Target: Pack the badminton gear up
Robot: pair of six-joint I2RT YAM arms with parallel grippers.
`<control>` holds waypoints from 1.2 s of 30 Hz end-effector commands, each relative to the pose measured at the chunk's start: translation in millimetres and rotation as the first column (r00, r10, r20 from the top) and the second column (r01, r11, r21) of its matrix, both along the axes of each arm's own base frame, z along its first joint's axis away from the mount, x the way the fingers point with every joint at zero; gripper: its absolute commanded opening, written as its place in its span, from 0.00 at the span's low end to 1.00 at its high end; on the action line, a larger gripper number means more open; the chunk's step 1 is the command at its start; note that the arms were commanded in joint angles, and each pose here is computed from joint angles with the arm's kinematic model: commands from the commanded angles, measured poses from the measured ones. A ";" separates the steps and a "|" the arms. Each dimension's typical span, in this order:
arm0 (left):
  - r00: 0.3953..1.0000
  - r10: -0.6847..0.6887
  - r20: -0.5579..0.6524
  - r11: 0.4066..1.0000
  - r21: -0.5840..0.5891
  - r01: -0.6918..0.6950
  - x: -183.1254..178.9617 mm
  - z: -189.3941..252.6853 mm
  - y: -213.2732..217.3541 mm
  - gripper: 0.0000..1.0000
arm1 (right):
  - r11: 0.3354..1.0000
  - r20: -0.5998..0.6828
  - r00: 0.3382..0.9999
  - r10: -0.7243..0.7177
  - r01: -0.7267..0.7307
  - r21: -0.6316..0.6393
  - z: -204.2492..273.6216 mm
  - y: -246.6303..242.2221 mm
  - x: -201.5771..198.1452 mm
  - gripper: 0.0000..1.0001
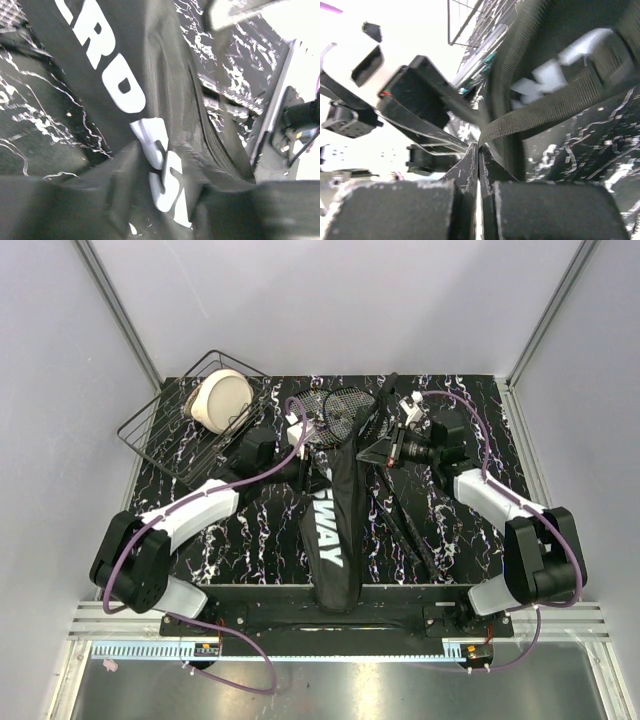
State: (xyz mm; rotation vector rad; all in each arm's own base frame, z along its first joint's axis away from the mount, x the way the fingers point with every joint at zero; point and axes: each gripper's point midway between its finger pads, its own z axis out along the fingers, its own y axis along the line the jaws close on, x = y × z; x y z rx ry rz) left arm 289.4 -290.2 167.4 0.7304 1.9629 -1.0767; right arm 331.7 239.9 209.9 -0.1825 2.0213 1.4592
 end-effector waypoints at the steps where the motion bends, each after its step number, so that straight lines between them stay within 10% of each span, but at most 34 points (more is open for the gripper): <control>1: 0.998 0.047 0.050 0.999 -0.016 -0.046 18.8 28.6 0.0 0.57 | 0.987 -0.023 0.991 -0.130 0.132 0.095 55.4 10.8 11.3 0.00; 9: 0.985 -0.051 0.163 0.982 -0.174 0.079 -13.9 79.1 -7.0 0.85 | 0.939 -0.150 0.938 -0.314 0.329 0.095 75.7 11.0 6.8 0.00; 17: 0.977 -0.166 0.130 0.963 -0.192 0.190 -35.8 67.9 -34.8 0.83 | 0.935 -0.181 0.934 -0.308 0.332 0.123 83.3 31.9 10.3 0.00; 20: 0.989 -0.138 0.060 0.978 -0.152 0.146 -26.1 49.9 -32.0 0.50 | 0.933 -0.179 0.935 -0.305 0.331 0.138 86.6 33.4 7.4 0.00; 21: 0.990 -0.133 0.057 0.979 -0.149 0.140 -21.1 53.9 -32.2 0.23 | 0.933 -0.180 0.935 -0.307 0.333 0.135 85.9 33.1 6.3 0.00; 24: 0.993 -0.117 0.003 0.979 -0.169 0.116 -16.2 48.6 -28.2 0.00 | 0.939 -0.177 0.934 -0.309 0.329 0.098 78.5 30.0 1.0 0.05; 28: 0.990 -0.140 0.025 0.958 -0.250 0.142 -21.6 63.6 -28.1 0.00 | 0.935 -0.118 0.929 -0.351 0.339 -0.106 34.8 7.7 -13.8 0.62; 36: 0.991 -0.132 0.027 0.931 -0.341 0.134 -23.8 84.9 -23.3 0.00 | 0.913 -0.084 0.916 -0.391 0.375 -0.163 -18.4 -31.6 -67.5 0.81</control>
